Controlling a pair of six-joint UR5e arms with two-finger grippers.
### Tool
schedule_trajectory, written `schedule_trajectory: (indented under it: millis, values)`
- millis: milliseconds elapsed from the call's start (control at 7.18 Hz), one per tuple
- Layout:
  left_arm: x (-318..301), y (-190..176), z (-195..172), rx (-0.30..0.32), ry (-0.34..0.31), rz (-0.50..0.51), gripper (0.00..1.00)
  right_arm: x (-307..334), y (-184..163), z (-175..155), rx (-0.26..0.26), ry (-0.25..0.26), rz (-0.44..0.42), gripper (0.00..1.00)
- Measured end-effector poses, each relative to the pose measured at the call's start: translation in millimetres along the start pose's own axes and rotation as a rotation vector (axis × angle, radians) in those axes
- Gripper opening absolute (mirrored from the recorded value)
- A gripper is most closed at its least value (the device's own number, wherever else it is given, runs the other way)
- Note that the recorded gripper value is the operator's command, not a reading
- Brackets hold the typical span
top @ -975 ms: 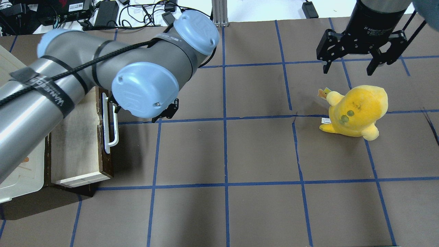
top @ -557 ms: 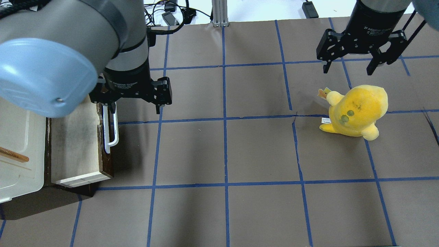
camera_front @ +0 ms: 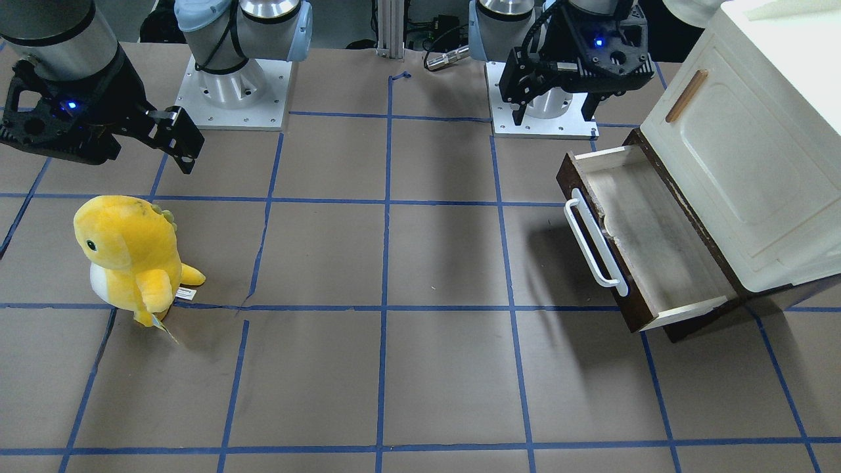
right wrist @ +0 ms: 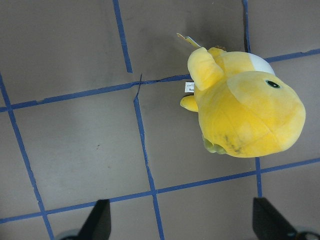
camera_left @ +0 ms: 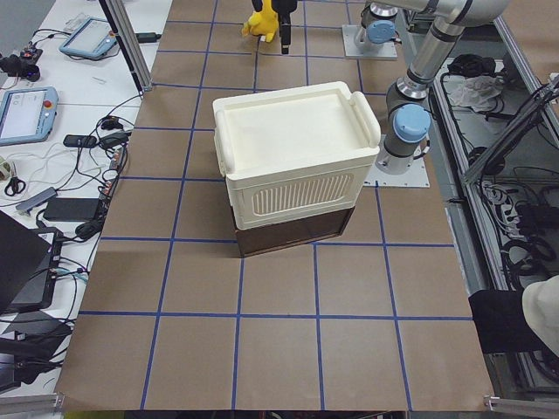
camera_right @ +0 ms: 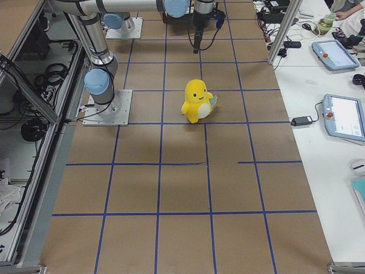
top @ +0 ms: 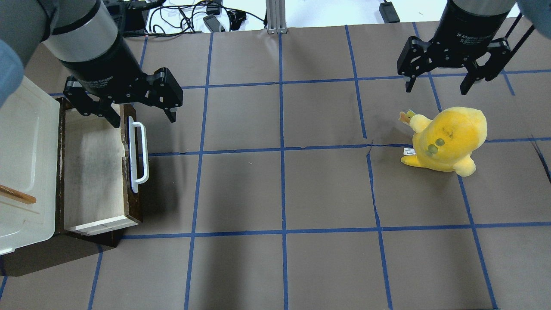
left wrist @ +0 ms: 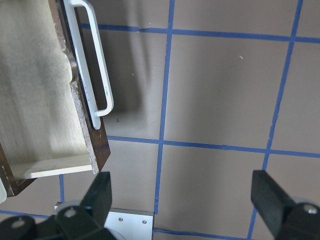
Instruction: Pull drawer sideways
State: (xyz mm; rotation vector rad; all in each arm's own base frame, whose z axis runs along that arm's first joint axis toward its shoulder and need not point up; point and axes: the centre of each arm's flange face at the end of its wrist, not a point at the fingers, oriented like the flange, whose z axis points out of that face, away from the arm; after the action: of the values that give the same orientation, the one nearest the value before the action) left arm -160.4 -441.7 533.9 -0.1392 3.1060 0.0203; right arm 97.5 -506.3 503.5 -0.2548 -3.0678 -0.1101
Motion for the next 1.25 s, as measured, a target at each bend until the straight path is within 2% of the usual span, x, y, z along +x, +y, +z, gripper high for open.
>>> schedule_trajectory:
  millis: [557, 1253]
  values:
    - [-33, -24, -17, 0.024, 0.063, -0.045, 1.00, 0, 0, 0, 0.000, 0.000, 0.000, 1.00]
    - [-34, -23, -17, 0.022, 0.065, -0.046, 1.00, 0, 0, 0, -0.001, 0.000, 0.001, 1.00]
